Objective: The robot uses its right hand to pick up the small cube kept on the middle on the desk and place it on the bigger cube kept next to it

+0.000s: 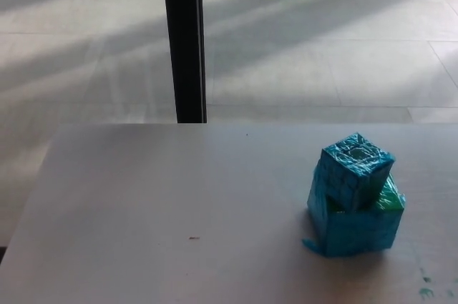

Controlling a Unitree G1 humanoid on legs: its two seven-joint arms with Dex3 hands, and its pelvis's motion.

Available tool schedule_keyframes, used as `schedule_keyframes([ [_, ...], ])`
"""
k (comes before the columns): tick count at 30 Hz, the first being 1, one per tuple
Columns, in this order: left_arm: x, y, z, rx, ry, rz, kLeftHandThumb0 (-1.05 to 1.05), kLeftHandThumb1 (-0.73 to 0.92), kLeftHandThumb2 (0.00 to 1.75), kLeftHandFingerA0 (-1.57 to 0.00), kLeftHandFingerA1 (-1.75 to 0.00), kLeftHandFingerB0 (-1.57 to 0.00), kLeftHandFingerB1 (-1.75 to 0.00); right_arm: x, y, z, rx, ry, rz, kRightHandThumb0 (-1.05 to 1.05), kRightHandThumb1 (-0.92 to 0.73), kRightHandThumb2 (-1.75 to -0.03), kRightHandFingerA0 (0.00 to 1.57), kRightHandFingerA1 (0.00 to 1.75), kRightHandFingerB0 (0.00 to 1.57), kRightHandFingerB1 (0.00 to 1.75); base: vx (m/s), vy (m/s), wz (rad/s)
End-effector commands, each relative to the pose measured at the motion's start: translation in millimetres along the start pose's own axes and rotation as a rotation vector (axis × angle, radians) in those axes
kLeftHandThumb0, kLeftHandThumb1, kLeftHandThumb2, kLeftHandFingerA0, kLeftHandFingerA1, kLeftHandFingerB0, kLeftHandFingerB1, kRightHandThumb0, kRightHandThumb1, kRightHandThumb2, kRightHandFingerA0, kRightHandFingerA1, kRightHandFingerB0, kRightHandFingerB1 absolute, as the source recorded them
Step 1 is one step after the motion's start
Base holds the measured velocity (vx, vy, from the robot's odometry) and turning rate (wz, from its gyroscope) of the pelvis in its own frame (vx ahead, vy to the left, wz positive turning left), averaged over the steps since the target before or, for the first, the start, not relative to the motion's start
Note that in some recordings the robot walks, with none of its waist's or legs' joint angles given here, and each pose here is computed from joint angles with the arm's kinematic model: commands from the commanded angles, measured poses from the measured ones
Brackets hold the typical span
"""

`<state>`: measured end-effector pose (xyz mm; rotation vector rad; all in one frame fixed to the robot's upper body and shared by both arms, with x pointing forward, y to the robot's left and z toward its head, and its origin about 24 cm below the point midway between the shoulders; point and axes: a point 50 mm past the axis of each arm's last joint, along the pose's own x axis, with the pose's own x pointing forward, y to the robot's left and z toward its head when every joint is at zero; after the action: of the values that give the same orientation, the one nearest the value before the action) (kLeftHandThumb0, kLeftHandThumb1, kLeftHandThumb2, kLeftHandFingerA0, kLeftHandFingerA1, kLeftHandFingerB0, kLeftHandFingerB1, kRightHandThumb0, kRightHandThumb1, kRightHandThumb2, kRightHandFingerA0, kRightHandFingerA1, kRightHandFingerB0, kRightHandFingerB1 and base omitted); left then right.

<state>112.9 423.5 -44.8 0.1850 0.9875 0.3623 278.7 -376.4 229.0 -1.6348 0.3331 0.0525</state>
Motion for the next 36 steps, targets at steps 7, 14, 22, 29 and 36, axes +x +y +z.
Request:
schedule_keyframes([
  [7, -1.1, 1.7, -0.7, 0.016, -0.002, 0.0, -0.68, 0.68, 0.61, -0.45, -0.59, -0.53, -0.45, -42.9, 96.8, -97.0, 0.486, 0.402, -0.127, -0.83, -0.47, -0.82, 0.0, 0.4, 0.04, 0.43, 0.0, 0.0, 0.0],
  [14, -1.2, 1.7, -2.2, 0.001, -0.006, 0.006, -0.67, 0.67, 0.6, -0.46, -0.58, -0.58, -0.47, -61.0, 167.3, -99.9, 0.698, 0.561, -0.212, -0.7, -0.63, -0.6, 0.0, 0.75, 0.04, 0.65, 0.0, 0.0, 0.0],
  [22, -1.4, 1.8, -1.0, 0.05, -0.004, 0.006, -0.7, 0.69, 0.61, -0.43, -0.56, -0.5, -0.42, -65.3, 232.2, -74.8, 0.794, 0.617, -0.097, -0.79, -0.65, -0.59, 0.0, 0.97, 0.16, 0.57, 0.0, 0.0, 0.0],
  [29, 1.4, -4.1, 1.2, 0.014, -0.011, -0.007, -0.68, 0.68, 0.61, -0.39, -0.58, -0.52, -0.46, -62.8, 257.1, -58.6, 0.983, 0.62, -0.064, -0.82, -0.68, -0.59, 0.03, 1.01, 0.19, 0.61, 0.0, 0.0, 0.0],
  [36, 1.7, -4.9, 0.9, 0.006, -0.018, -0.011, -0.67, 0.68, 0.61, -0.41, -0.57, -0.51, -0.44, -66.0, 275.3, -49.1, 1.142, 0.622, 0.006, -0.84, -0.59, -0.61, 0.14, 0.99, 0.28, 0.68, 0.0, 0.0, 0.0],
])
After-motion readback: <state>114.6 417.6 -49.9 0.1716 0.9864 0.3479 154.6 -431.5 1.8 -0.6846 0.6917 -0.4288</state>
